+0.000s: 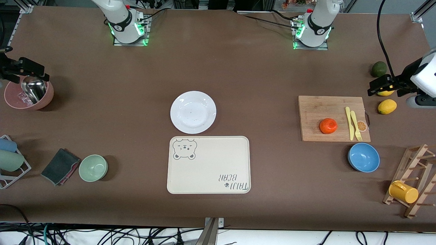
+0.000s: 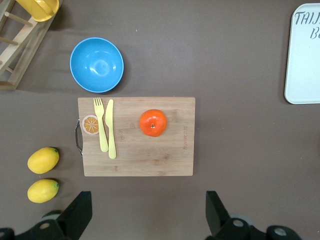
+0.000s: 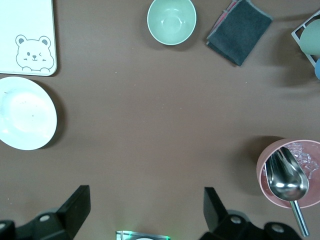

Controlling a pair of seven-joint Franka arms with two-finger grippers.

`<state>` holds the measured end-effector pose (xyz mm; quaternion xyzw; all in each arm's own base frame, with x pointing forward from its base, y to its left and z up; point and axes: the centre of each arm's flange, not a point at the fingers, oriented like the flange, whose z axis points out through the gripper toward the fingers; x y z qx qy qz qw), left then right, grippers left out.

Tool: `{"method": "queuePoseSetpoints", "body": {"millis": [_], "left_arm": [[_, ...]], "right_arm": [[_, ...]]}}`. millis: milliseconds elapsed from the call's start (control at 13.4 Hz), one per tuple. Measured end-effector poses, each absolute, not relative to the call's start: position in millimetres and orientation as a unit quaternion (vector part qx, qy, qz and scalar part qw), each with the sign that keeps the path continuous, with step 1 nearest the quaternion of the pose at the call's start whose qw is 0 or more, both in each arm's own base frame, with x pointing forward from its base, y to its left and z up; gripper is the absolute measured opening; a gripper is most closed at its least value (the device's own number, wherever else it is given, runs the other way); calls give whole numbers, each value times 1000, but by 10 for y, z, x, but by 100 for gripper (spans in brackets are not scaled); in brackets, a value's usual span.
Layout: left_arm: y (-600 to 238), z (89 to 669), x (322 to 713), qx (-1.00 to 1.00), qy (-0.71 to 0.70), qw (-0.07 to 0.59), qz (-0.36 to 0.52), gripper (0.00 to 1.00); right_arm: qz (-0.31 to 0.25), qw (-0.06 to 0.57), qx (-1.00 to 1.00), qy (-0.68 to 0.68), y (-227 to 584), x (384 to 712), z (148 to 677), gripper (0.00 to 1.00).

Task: Place orange and plate with both arms

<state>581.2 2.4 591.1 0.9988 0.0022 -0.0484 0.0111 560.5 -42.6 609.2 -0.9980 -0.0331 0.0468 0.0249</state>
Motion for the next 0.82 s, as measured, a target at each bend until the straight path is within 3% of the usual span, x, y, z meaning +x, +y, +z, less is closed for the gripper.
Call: {"method": "queuePoseSetpoints", "body": {"millis": [820], "left_arm": [[20, 5889, 5813, 999, 2, 11, -53, 100]], "right_arm": [[47, 25, -998, -33, -426, 5605, 6091, 100]]}}
